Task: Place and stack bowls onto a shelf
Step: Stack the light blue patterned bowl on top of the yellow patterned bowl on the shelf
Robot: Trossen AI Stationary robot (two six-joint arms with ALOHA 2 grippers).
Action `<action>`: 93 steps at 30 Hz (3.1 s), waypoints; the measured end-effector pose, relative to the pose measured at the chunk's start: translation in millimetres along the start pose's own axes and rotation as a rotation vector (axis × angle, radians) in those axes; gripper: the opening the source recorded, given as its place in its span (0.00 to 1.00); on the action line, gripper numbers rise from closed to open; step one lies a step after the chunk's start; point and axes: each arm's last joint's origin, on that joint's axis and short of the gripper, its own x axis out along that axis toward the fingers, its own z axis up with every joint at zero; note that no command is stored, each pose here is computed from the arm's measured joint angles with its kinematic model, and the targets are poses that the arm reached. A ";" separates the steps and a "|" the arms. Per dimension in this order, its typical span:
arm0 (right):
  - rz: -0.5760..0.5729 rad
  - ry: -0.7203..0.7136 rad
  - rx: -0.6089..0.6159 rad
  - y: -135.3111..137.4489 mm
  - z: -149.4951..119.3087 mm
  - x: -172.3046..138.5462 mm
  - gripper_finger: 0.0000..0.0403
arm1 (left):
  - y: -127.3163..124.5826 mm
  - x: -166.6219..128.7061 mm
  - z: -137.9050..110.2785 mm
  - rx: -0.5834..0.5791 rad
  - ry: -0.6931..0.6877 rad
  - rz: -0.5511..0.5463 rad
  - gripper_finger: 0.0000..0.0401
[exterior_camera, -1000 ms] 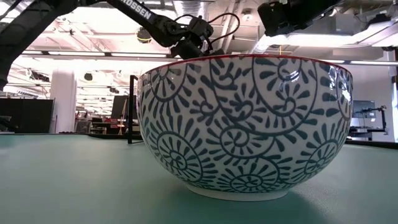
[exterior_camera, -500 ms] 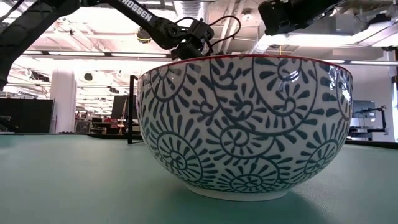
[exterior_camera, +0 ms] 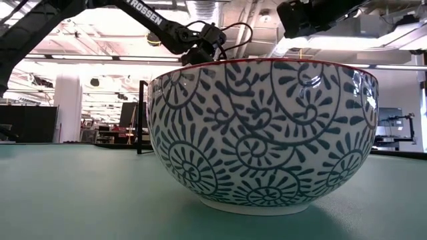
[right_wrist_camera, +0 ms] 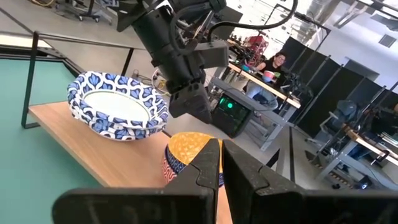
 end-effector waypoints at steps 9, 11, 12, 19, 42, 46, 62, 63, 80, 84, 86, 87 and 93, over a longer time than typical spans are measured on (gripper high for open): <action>0.240 0.058 0.121 2.4 -1.1 1.0 0.11 | -7.4 -7.3 0.3 0.036 0.044 -0.017 0.28; 0.350 0.127 0.184 -2.2 0.3 2.3 0.11 | -14.7 -19.4 7.5 0.059 0.044 -0.035 0.26; 0.400 0.182 0.206 -7.3 -0.2 2.9 0.11 | -18.9 -27.2 11.9 0.075 0.044 -0.045 0.26; 0.528 0.765 0.254 -44.9 -30.9 -5.1 0.11 | -51.6 -89.4 43.9 0.251 -0.081 -0.132 0.17; 0.636 1.246 -0.141 -35.5 -82.0 -114.1 0.55 | -126.9 -174.6 -53.0 0.234 -0.420 -0.569 0.19; 0.590 1.304 -0.206 -22.5 -95.6 -121.9 0.51 | -129.0 -175.6 -53.5 0.236 -0.420 -0.571 0.23; 0.611 1.333 -0.084 -15.7 -85.0 -122.9 0.10 | -124.0 -169.5 -61.1 0.308 -0.338 -0.404 0.30; 0.626 1.298 -0.058 -16.5 -80.3 -122.3 0.10 | -124.3 -169.7 -61.2 0.310 -0.339 -0.419 0.30; 0.519 0.823 0.334 19.9 -42.2 -26.4 0.11 | -154.3 -147.0 -71.0 0.314 -0.387 -0.669 0.33; 0.467 0.765 0.313 17.7 -41.6 -14.6 0.11 | -158.8 -142.8 -68.3 0.305 -0.320 -0.720 0.39; 0.449 0.763 0.328 17.0 -40.4 -8.2 0.11 | -159.2 -141.5 -70.3 0.307 -0.289 -0.705 0.43; 0.440 0.764 0.330 16.6 -40.3 -5.2 0.11 | -160.8 -139.5 -72.4 0.309 -0.280 -0.694 0.44; 0.398 0.713 0.359 16.6 -37.0 10.4 0.11 | -172.5 -127.0 -78.5 0.373 -0.278 -0.614 0.47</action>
